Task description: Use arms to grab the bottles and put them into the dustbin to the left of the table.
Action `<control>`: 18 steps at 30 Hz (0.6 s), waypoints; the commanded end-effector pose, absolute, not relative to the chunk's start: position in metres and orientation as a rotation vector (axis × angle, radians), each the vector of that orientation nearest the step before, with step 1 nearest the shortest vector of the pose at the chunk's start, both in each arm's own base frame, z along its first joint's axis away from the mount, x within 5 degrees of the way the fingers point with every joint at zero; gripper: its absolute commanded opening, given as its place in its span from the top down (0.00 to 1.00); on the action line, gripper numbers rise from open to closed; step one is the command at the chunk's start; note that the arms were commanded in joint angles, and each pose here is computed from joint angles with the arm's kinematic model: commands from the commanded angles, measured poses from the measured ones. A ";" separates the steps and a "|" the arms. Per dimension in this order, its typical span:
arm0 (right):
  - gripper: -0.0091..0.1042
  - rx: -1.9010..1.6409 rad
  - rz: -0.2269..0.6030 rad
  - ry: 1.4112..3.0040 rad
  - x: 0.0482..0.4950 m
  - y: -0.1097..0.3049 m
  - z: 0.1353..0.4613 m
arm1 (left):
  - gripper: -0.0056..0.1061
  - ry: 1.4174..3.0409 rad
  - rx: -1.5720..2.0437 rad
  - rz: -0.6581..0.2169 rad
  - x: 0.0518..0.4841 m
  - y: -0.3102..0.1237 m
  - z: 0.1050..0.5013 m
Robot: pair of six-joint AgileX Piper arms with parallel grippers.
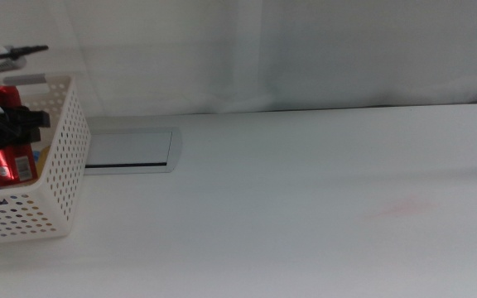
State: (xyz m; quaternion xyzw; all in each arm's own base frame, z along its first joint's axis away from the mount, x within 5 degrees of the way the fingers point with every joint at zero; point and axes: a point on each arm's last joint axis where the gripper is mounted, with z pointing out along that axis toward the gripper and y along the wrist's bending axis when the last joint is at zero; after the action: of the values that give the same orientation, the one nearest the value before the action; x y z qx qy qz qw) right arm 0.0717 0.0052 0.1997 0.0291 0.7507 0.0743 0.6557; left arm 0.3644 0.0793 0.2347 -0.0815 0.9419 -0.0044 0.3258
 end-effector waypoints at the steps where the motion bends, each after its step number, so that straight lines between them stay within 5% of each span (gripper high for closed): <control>1: 0.94 0.062 0.154 1.726 0.071 0.005 0.188 | 0.98 2.418 -0.239 0.000 0.372 0.083 0.234; 9: 0.94 0.062 0.154 1.726 0.071 0.005 0.188 | 0.95 2.425 -0.253 -0.001 0.375 0.084 0.227; 11: 0.94 0.062 0.154 1.726 0.071 0.005 0.188 | 0.77 2.425 -0.253 -0.001 0.375 0.084 0.227; 12: 0.94 0.062 0.154 1.726 0.071 0.005 0.188 | 0.58 2.425 -0.253 -0.001 0.375 0.084 0.227; 13: 0.94 0.062 0.154 1.726 0.071 0.005 0.188 | 0.23 2.425 -0.253 -0.001 0.375 0.084 0.227; 14: 0.94 0.062 0.154 1.726 0.071 0.005 0.188 | 0.11 2.425 -0.253 -0.001 0.375 0.084 0.227; 18: 0.94 0.062 0.154 1.726 0.071 0.005 0.188 | 0.12 2.417 -0.261 -0.010 0.375 0.083 0.229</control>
State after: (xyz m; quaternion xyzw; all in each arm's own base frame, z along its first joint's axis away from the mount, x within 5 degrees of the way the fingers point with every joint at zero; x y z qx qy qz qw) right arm 0.0717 0.0052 0.1999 0.0290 0.7502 0.0745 0.6564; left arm 0.3742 0.0836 0.2229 -0.0902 0.9378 0.0007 0.3351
